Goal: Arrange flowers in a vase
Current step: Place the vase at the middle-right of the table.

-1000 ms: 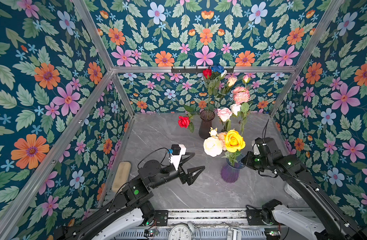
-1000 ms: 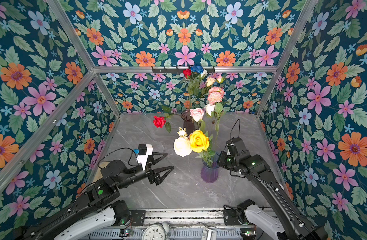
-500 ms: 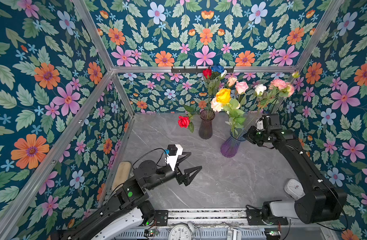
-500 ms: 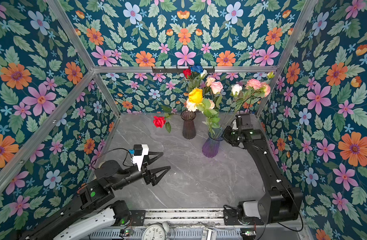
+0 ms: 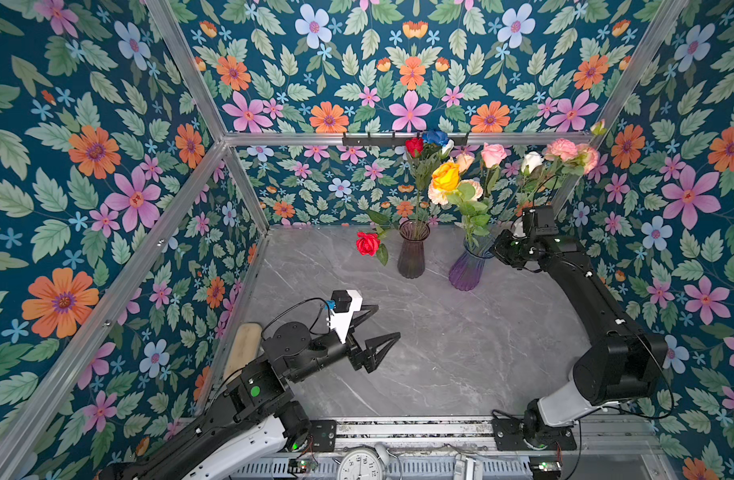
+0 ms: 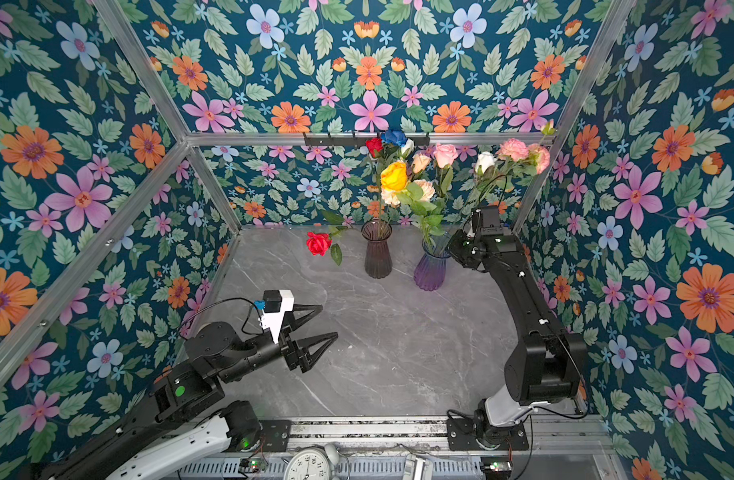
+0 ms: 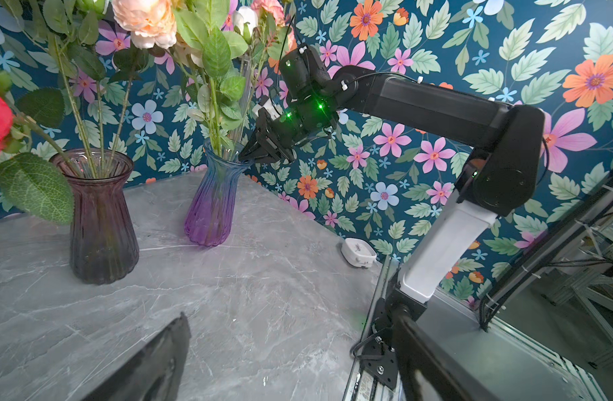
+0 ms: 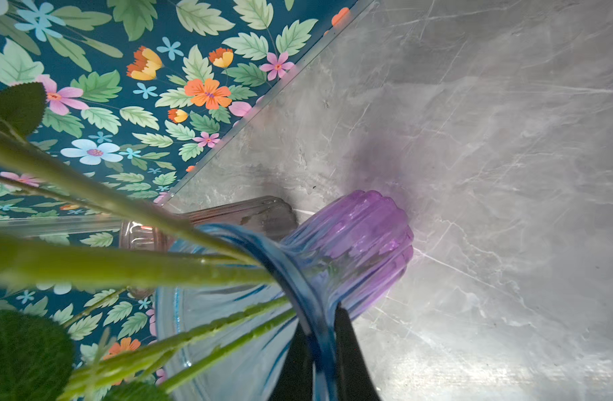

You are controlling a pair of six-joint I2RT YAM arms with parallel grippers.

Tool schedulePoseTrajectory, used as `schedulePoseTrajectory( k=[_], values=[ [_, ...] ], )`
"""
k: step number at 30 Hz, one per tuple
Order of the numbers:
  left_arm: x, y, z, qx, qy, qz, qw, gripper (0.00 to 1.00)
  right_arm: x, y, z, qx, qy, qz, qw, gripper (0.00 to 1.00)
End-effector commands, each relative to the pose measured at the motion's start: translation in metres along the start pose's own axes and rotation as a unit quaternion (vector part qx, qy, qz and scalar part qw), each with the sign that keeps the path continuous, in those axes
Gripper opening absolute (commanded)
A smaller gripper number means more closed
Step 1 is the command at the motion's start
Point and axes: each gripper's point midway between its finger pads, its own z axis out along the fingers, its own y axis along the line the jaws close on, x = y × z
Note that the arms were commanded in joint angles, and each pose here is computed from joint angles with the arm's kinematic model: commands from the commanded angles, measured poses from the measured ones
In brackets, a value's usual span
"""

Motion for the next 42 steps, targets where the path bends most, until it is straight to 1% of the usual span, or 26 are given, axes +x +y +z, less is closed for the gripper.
schedulePoseTrajectory(
  k=[1,10,22,27,29,33,36,42],
  values=[
    [-0.004,-0.001,0.001,0.002,-0.006,0.009,1.0,0.94,-0.014,0.009,-0.002,-0.012,-0.025,-0.021,0.999,0.0],
    [-0.003,0.0,0.005,0.001,-0.004,0.012,1.0,0.94,-0.001,0.003,0.004,-0.015,-0.008,-0.026,1.0,0.0],
    [-0.002,-0.001,0.007,0.006,-0.003,0.007,1.0,0.94,0.008,-0.006,0.01,-0.008,0.003,-0.027,1.0,0.0],
    [-0.003,-0.002,0.006,0.006,-0.005,0.006,1.0,0.94,0.007,-0.004,0.007,-0.012,0.0,-0.028,1.0,0.08],
    [-0.004,-0.002,0.006,0.007,-0.007,0.006,1.0,0.94,0.006,-0.003,0.007,-0.014,0.0,-0.029,0.999,0.14],
    [-0.002,-0.002,0.006,0.007,-0.005,0.004,1.0,0.94,0.005,-0.002,0.006,-0.015,-0.001,-0.029,0.999,0.17],
    [-0.003,-0.002,0.005,0.007,-0.006,0.004,1.0,0.94,0.006,-0.001,0.007,-0.016,0.001,-0.029,0.999,0.2],
    [-0.004,-0.002,0.003,0.006,-0.007,0.006,1.0,0.94,0.006,-0.001,0.006,-0.017,0.001,-0.029,0.999,0.21]
  ],
)
